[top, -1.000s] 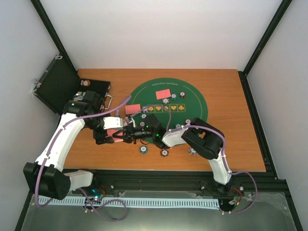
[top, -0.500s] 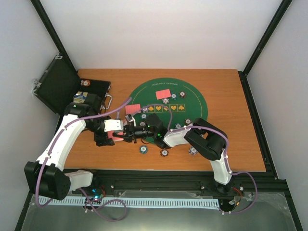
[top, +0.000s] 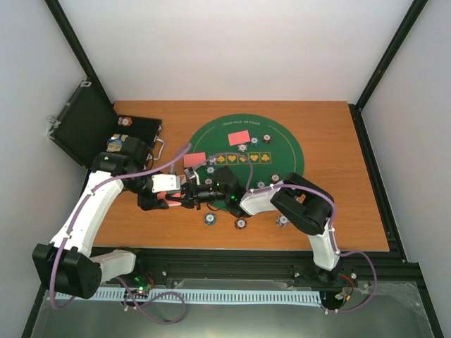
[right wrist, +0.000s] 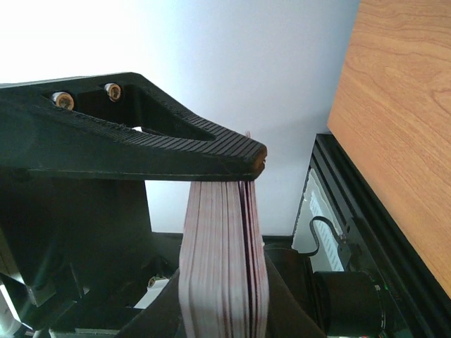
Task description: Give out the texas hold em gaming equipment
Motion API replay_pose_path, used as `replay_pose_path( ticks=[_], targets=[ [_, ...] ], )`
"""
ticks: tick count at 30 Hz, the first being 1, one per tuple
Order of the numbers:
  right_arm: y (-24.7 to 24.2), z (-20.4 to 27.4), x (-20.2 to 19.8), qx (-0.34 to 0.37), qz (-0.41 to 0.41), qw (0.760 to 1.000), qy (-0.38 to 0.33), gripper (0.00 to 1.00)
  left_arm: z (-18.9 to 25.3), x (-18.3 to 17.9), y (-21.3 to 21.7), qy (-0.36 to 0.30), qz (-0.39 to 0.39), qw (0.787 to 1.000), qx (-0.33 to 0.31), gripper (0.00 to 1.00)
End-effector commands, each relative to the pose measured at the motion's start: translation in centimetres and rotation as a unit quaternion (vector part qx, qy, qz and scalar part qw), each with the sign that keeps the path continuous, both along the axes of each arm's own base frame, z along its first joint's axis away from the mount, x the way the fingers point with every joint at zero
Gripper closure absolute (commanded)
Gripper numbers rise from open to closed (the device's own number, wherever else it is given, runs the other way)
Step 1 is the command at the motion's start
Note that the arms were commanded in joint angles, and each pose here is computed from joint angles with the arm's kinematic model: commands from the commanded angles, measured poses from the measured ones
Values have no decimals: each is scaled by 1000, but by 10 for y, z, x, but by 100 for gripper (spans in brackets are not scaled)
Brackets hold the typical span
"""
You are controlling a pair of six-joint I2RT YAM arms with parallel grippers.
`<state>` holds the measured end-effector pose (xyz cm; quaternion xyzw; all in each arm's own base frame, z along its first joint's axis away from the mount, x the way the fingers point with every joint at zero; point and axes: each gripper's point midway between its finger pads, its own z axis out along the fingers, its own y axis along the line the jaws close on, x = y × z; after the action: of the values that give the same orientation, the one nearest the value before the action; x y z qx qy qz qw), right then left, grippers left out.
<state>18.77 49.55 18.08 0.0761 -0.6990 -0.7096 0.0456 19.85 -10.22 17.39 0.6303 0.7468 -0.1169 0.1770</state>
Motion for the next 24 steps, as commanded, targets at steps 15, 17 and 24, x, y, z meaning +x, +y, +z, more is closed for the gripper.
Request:
replay_pose_path(
  ticks=[15,17,24],
  targets=[
    [-3,42,-5,50,2,998,-49,97,-8,2,-4,-7,-4,1000,-9,20],
    [-4,40,-5,48,3,998,-48,97,-8,3,-4,-4,-4,1000,-9,23],
    [-1,28,-4,26,3,999,-46,97,3,6,-6,-22,-7,1000,-17,40]
  ],
)
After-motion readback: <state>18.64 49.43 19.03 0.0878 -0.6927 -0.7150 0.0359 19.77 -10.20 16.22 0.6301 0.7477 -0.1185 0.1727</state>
